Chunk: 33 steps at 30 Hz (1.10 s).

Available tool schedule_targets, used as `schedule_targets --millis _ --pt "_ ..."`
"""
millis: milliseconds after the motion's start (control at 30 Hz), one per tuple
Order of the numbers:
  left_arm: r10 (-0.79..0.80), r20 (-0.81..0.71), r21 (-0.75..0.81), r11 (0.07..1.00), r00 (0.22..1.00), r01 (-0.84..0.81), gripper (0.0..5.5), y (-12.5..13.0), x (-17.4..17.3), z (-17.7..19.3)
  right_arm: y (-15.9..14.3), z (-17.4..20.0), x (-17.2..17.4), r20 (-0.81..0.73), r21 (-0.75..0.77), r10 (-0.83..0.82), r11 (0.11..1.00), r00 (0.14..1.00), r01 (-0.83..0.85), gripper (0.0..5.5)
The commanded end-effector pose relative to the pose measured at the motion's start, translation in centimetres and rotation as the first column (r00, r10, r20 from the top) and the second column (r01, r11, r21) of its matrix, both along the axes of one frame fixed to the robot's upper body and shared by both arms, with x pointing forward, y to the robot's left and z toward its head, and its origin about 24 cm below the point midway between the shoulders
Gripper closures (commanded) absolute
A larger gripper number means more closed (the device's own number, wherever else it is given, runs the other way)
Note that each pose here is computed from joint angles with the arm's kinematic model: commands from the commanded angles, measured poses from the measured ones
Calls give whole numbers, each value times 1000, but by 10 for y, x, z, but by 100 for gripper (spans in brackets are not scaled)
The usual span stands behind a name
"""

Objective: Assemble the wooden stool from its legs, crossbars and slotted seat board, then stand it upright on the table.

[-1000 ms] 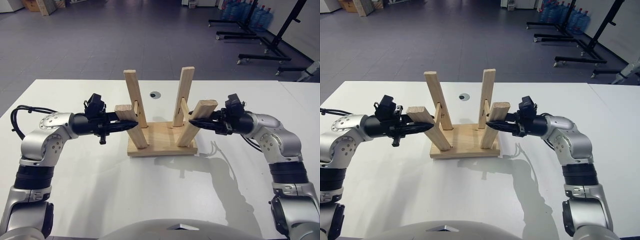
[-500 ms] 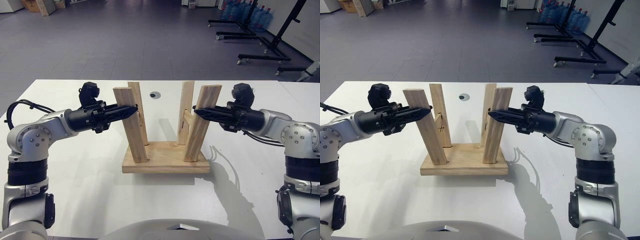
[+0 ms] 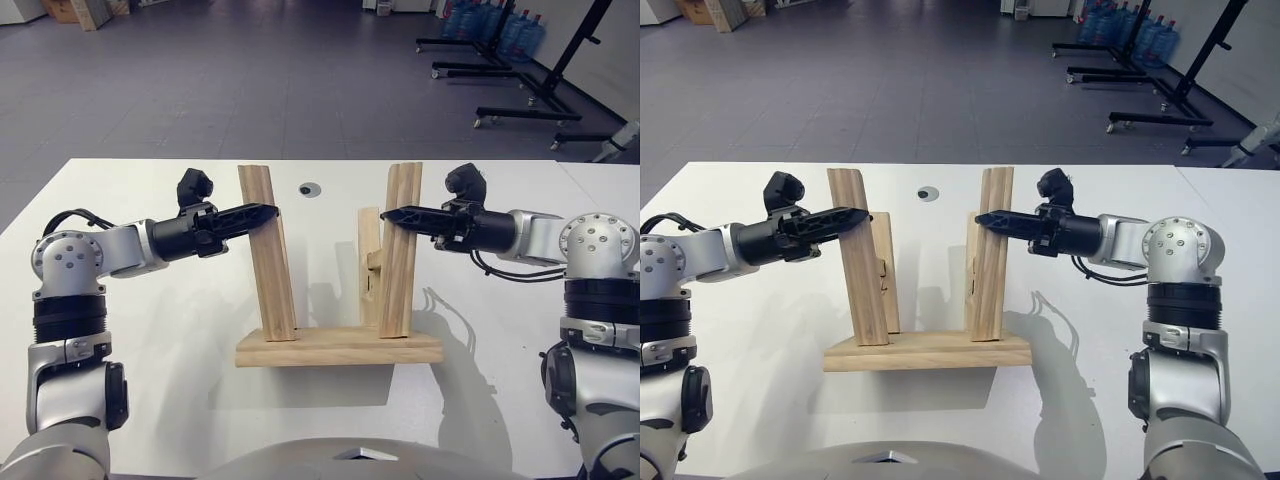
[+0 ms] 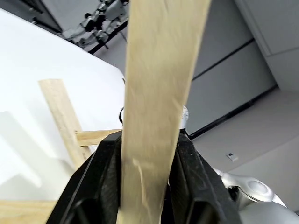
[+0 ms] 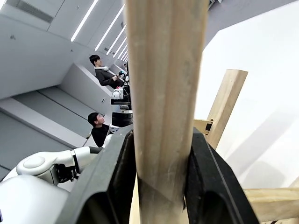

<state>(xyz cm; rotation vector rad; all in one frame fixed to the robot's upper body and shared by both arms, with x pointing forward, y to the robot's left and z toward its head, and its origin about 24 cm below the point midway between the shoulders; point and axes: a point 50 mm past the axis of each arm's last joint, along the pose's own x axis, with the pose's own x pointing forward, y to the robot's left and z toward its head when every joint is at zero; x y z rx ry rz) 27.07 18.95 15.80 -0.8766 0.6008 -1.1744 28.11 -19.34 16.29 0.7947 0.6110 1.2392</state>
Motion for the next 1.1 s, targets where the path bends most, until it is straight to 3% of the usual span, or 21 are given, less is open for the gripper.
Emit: schedule_targets --millis 33,467,567,1100 --pt "29 -55 66 997 998 -25 415 -5 7 -13 6 -16 4 -42 -19 -31 999 999 31 412" --pt "157 -82 94 984 984 -149 415 -4 19 -29 3 -66 21 -205 -79 -160 986 966 147 412" --pt "180 -103 120 979 978 -167 415 -5 22 -36 2 -70 23 -208 -76 -171 985 963 158 346" --pt "211 -100 51 977 972 -207 165 -4 32 -28 1 -46 33 -147 39 -174 983 974 181 52"
